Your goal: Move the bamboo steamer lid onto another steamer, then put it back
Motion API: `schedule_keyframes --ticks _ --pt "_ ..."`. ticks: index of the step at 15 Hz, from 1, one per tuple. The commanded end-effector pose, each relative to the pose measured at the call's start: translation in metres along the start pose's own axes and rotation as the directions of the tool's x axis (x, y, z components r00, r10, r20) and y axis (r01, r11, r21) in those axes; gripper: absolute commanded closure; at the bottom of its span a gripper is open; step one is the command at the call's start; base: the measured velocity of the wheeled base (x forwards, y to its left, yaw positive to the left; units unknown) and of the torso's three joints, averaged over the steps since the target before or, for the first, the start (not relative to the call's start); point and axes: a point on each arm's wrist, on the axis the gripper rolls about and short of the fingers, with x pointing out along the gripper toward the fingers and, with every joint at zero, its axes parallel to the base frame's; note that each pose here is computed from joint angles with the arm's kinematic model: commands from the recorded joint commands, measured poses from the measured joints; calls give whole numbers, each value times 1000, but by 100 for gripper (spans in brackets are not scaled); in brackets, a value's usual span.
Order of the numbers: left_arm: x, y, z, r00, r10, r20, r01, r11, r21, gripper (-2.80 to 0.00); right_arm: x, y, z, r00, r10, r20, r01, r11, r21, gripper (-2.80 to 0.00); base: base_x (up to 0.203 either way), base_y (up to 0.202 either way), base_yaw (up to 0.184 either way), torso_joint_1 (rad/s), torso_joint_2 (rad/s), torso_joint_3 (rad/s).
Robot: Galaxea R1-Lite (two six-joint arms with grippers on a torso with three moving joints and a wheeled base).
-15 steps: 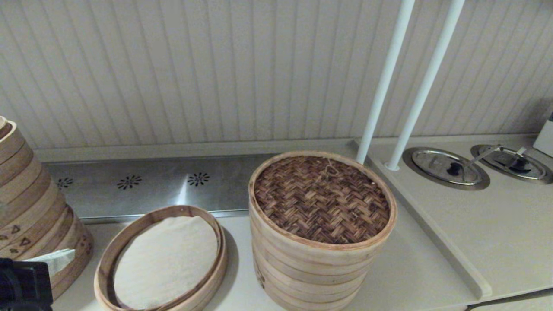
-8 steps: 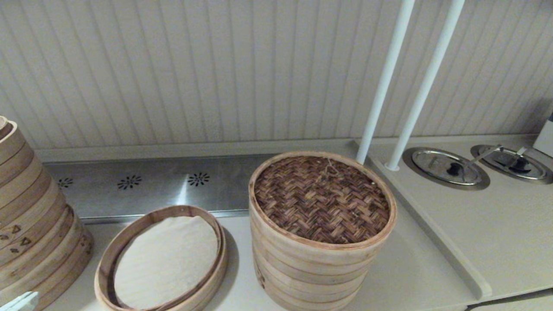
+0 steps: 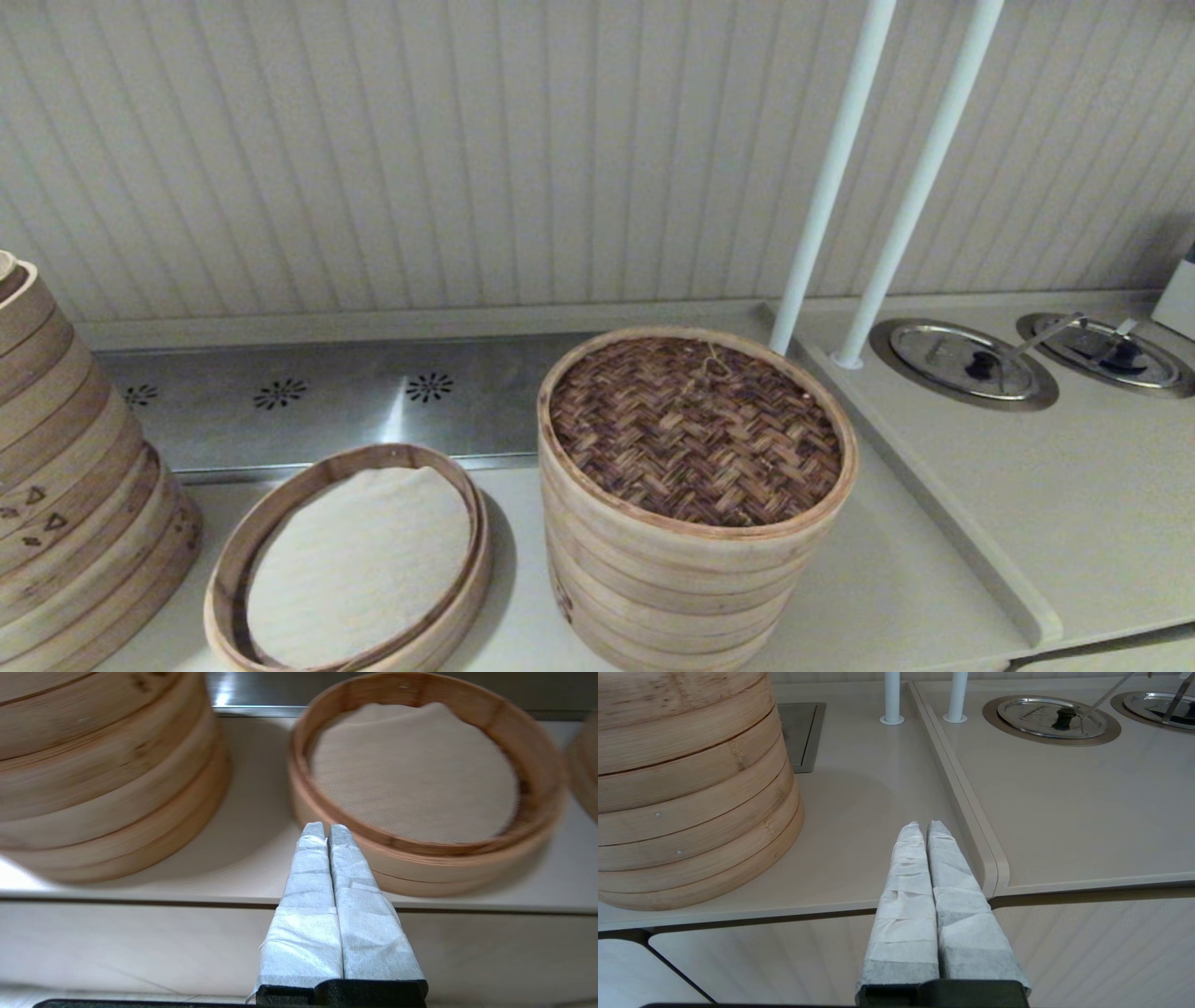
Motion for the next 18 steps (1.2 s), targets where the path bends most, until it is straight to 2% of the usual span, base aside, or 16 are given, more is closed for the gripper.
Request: schedule_keyframes --ticks 1,2,4,6,9,10,18 --pt "-5 1 -4 996 86 31 -86 996 -23 0 0 0 -1 1000 0 -4 0 1000 0 0 0 0 0 0 0 0" --pt "-7 1 -5 993 108 43 -107 994 -27 0 0 0 -1 1000 0 -5 0 1000 0 0 0 0 0 0 0 0" --pt "-8 0 -7 995 83 59 -81 996 -32 0 0 0 -1 1000 0 -4 0 1000 0 0 0 0 0 0 0 0" --pt "-10 -1 -9 996 29 86 -26 999 -29 0 0 0 -1 1000 0 -5 0 1000 0 0 0 0 0 0 0 0" --pt "-22 -1 -21 984 -66 163 70 997 -21 0 0 0 -1 1000 0 -5 0 1000 0 0 0 0 0 0 0 0" --pt "-24 -2 -23 984 -86 156 89 996 -17 0 0 0 -1 1000 0 -5 0 1000 0 0 0 0 0 0 0 0" --pt "-22 -2 -25 986 -88 144 91 996 -14 0 0 0 -1 1000 0 -5 0 1000 0 0 0 0 0 0 0 0"
